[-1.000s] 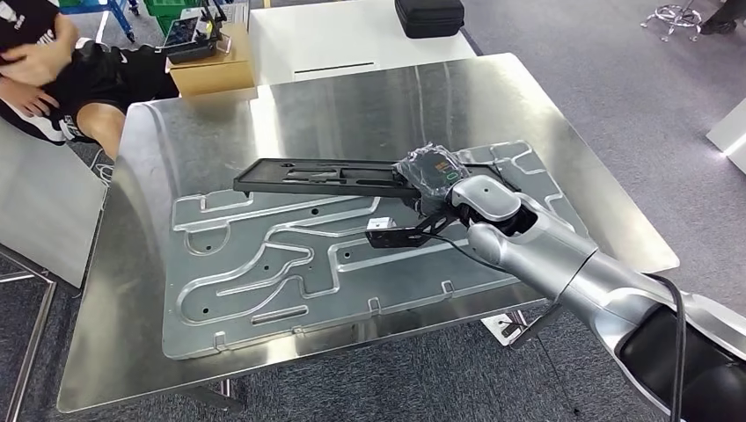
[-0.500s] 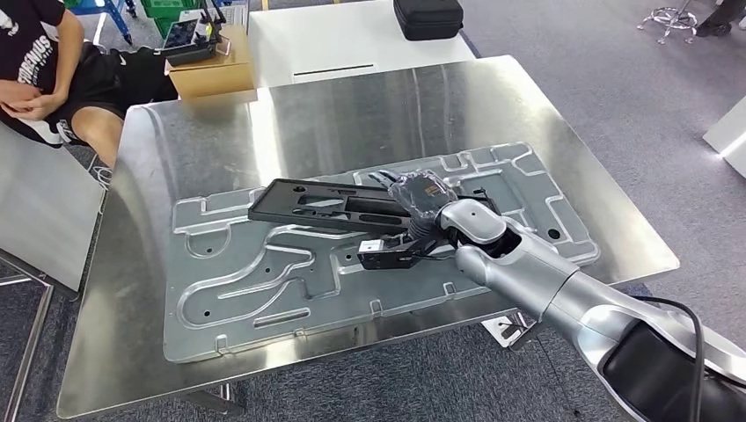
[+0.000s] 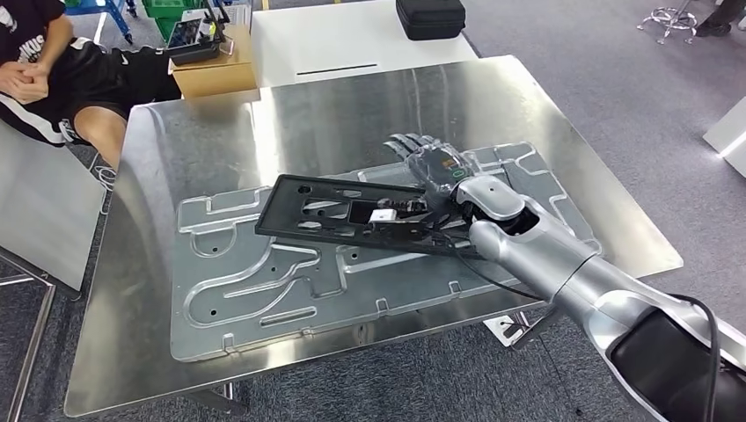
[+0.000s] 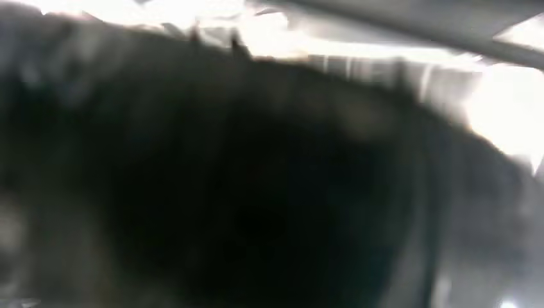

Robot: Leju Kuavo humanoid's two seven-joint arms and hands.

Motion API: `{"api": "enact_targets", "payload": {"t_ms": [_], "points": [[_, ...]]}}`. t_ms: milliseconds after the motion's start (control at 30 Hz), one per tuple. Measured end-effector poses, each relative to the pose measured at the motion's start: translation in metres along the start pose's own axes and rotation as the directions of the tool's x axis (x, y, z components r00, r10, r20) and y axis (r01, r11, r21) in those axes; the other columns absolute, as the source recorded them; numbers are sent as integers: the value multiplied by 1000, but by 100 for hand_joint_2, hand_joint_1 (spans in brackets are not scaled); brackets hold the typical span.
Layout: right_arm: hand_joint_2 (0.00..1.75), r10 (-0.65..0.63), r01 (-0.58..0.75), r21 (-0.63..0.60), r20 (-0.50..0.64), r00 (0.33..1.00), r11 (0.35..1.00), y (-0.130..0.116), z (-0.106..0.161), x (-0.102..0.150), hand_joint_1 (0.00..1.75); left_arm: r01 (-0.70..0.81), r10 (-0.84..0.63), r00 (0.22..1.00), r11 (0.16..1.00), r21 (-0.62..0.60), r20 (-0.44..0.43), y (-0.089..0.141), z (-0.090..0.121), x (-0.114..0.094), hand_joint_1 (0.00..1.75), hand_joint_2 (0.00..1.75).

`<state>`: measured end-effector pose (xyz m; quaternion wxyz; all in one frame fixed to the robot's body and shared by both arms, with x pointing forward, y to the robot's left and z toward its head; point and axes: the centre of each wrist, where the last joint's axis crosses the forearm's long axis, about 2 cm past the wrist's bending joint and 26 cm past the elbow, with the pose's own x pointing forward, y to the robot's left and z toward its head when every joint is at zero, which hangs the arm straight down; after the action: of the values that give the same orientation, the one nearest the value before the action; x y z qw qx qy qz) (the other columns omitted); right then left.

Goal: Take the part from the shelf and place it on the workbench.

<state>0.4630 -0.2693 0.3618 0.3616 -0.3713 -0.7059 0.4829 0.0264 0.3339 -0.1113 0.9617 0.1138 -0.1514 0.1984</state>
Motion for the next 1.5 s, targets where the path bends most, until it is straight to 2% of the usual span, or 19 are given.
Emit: {"api": "enact_targets", "payload": {"t_ms": [167, 600, 800, 1000, 1133, 1500], "points": [[0, 4, -4, -18, -2, 1000, 1000, -19, -3, -4, 0, -5, 5, 1000, 1000, 0, -1, 0, 0, -1, 0, 0], [0, 35, -35, -35, -15, 999, 999, -39, -4, -12, 0, -13, 14, 1000, 1000, -3, 7, 2, 0, -1, 0, 0], [0, 83, -84, -16, -50, 995, 996, -60, -3, -23, 0, -25, 25, 1000, 1000, -7, 5, 2, 0, -2, 0, 0], [0, 149, -153, -67, -61, 987, 986, -114, -5, -27, 0, -44, 44, 999, 999, -11, -2, 0, 1, -4, 0, 0], [0, 170, -175, -77, -68, 983, 982, -133, -4, -28, 0, -50, 50, 999, 999, -13, -5, 0, 1, -5, 0, 0], [0, 208, -214, -77, -79, 975, 974, -144, 1, -34, 0, -55, 55, 998, 998, -12, 1, 1, 0, -2, 0, 0]]}}
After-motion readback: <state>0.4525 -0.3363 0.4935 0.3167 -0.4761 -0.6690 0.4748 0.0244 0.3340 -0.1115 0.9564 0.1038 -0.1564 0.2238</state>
